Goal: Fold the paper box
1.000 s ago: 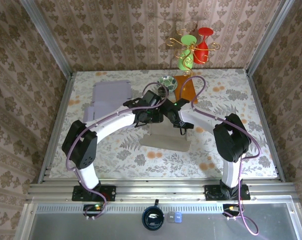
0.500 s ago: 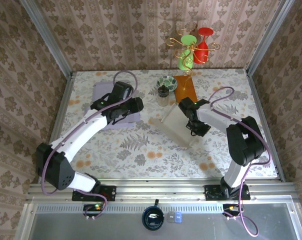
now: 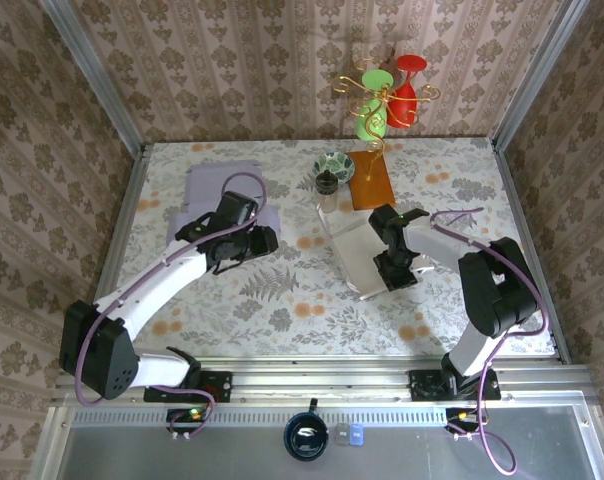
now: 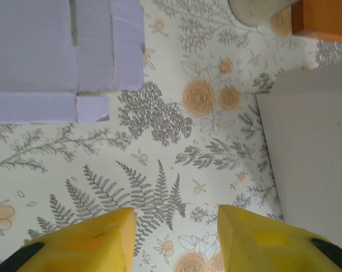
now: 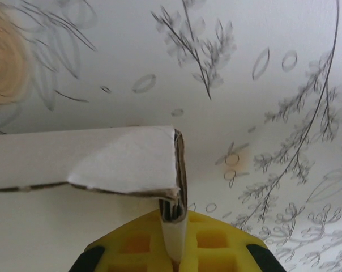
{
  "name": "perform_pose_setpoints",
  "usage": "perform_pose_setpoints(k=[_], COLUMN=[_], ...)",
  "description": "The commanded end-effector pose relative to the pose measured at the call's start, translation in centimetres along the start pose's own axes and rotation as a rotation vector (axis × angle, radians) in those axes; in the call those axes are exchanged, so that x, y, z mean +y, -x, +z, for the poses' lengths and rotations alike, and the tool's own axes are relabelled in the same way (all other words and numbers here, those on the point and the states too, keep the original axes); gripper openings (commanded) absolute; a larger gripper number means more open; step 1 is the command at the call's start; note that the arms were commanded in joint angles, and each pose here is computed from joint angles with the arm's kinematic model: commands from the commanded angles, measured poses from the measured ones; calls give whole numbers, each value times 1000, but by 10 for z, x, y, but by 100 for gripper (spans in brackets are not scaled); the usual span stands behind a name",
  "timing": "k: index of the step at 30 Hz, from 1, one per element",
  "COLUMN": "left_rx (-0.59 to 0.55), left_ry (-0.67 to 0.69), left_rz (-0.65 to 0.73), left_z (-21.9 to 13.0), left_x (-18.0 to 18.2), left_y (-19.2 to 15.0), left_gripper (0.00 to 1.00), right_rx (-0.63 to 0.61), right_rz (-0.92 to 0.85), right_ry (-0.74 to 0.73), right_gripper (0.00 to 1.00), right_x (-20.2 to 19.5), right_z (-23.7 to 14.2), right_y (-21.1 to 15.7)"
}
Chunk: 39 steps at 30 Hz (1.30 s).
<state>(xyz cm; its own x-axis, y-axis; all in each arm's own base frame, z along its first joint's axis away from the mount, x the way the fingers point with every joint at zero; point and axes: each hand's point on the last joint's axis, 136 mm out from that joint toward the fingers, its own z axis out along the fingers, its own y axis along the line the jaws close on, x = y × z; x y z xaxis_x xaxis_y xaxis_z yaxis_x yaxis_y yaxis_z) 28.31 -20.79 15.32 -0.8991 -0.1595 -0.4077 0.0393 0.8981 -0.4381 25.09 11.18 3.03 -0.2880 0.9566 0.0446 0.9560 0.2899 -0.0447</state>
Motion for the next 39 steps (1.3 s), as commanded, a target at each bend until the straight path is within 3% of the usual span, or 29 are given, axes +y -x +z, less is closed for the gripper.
perform_pose_setpoints(k=[1,3,12,19,22,27,34,39], left_rx=[13,26,58,20,-11,-79,-171,-171], left_ry=[-65,-73,-111,-128,-151,-249,-441,-442], left_rz=[1,11,36,52,62,104,206,202], left_z=[2,6,20,16,11,-6,-39,-39], left_x=[-16,-20,-37,-44,-49,-70,-106,-106], left_y=[-7,-11,-21,-13,-7,2,-3,-10], left_gripper=[43,42,42,41,41,42,42,42], right_rx=[63,86,122,-62,-132,-140,-144,-48], right_rz=[130,147,134,-194,-371,-784,-1250,-1332], right_ry=[-15,-12,36,199,289,517,413,365], right_gripper=[0,2,35,51,53,53,52,50], right_x=[-7,-6,-3,27,37,64,62,77], right_z=[11,13,11,-64,-95,-118,-83,-48], right_y=[-11,-14,-16,10,21,23,42,37])
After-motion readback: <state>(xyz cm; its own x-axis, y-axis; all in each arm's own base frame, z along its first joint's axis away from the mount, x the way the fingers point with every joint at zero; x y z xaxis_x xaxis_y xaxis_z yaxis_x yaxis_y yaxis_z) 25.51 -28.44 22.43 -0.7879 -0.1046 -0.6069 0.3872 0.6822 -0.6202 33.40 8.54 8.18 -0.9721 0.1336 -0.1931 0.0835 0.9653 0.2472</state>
